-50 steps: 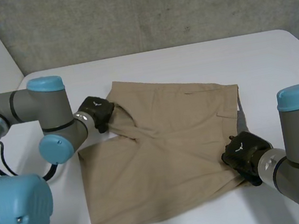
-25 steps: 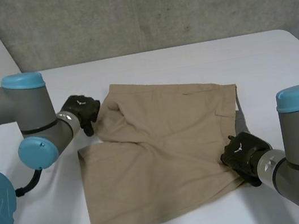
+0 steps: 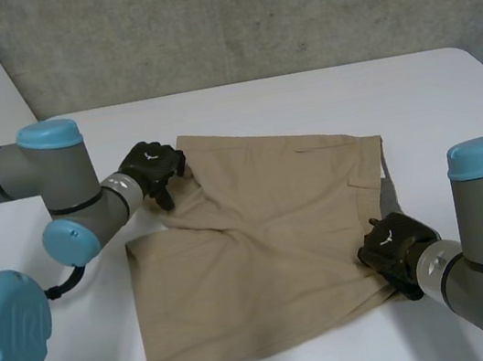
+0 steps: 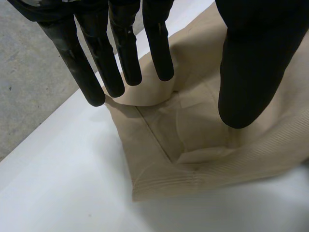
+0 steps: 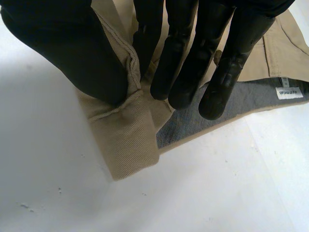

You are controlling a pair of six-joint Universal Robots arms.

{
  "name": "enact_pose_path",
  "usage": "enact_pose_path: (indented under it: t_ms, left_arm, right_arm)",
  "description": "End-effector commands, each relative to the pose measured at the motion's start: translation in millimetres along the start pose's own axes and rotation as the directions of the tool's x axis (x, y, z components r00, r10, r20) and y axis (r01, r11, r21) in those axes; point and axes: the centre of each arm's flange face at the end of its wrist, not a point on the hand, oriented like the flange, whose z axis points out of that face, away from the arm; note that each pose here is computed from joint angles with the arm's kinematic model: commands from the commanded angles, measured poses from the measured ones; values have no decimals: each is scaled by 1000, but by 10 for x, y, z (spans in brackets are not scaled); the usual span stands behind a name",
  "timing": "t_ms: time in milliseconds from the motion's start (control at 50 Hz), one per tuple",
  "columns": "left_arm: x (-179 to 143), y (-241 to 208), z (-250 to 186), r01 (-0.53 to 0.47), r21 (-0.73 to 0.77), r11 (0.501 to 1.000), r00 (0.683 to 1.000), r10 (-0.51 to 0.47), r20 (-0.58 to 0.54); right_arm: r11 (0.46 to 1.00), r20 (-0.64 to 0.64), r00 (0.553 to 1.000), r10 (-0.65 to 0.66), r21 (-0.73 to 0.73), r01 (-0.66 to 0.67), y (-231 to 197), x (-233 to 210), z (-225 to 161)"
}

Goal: Fold the shorts.

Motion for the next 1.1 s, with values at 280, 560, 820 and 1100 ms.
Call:
enact_pose_path:
  t_ms: [280, 560, 820, 1100]
  left_arm:
    - [19, 151, 114, 2, -25, 1000, 1000, -3, -2]
    - [13, 178, 105, 5, -43, 999, 1000, -5, -2]
    - [-61, 239, 35, 13, -135, 991, 997, -3, 78]
    - [-136, 223, -350, 52, -234, 971, 992, -24, 121]
  right_arm:
    - [1000, 2, 1000, 1, -3, -1, 8, -5, 21]
    - [1000, -8, 1000, 0, -1, 0, 7, 5, 25]
    - [1000, -13, 1000, 1, 1, -1, 1, 17, 22]
    - [1000, -20, 1000, 2, 9, -2, -12, 30, 3]
